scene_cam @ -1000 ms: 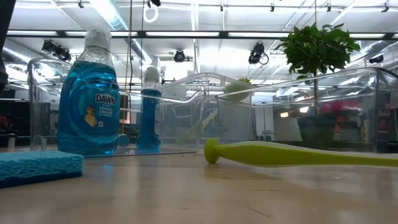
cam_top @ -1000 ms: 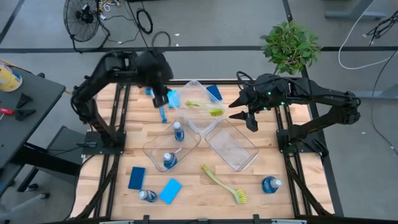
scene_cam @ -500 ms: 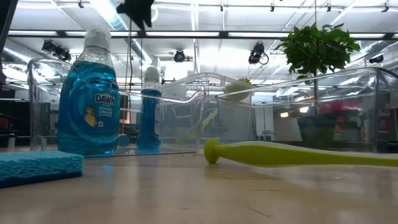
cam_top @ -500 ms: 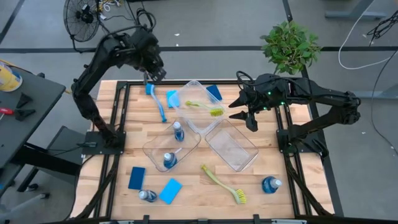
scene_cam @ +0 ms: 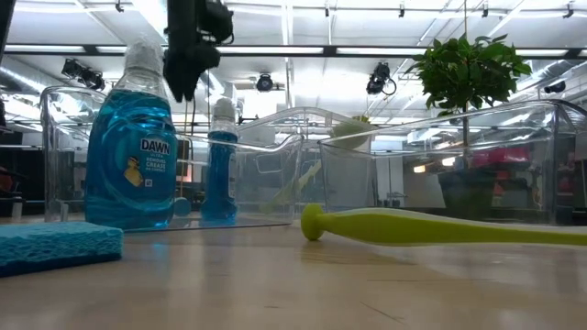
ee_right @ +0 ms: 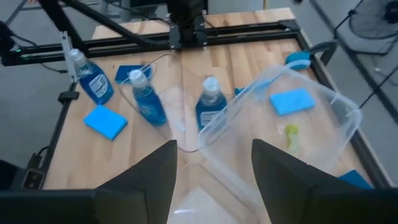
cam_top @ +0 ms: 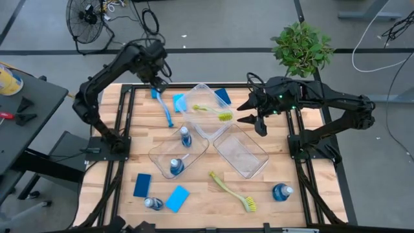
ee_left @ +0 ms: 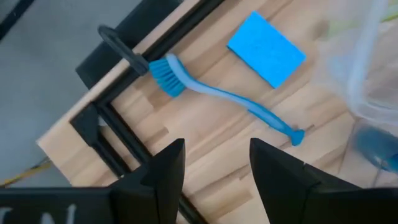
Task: Pick & Place Kitchen Sink Supplies
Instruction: Put the blue toilet brush into the transparent container
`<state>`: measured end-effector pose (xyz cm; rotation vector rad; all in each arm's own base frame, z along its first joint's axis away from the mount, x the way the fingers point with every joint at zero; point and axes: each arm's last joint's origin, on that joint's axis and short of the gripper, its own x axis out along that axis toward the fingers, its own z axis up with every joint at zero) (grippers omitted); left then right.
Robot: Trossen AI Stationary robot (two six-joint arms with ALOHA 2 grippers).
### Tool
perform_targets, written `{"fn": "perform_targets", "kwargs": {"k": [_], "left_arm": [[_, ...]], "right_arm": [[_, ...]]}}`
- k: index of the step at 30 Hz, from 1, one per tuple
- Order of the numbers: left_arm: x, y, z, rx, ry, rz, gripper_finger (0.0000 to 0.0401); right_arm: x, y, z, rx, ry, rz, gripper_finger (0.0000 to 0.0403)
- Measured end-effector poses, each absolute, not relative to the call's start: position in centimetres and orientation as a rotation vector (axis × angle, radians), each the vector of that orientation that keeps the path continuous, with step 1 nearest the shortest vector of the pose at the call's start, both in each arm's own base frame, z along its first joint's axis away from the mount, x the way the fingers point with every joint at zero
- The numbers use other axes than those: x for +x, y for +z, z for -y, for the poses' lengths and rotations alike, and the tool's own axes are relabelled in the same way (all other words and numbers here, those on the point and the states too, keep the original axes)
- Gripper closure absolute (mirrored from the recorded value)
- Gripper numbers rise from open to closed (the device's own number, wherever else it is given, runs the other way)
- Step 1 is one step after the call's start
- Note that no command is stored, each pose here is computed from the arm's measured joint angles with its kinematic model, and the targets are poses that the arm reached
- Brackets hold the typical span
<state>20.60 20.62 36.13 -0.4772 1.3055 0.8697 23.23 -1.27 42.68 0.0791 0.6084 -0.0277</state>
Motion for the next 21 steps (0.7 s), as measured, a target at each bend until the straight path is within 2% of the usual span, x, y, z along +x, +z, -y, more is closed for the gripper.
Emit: {"fn": "perform_targets", "kwargs": {"k": [7, 21], "left_arm": [[19.9, 32.7, -21.3, -0.624, 1.029, -1.160, 0.0215], [19.1, 26.7, -22.3, -0.907, 1.258, -1.010, 0.0215]], "right_arm": [[23.4, 42.9, 1.4, 0.109, -0.082, -0.582, 0.0195], [23.4, 42.9, 1.5, 0.132, -0.112, -0.573, 0.0195]]}}
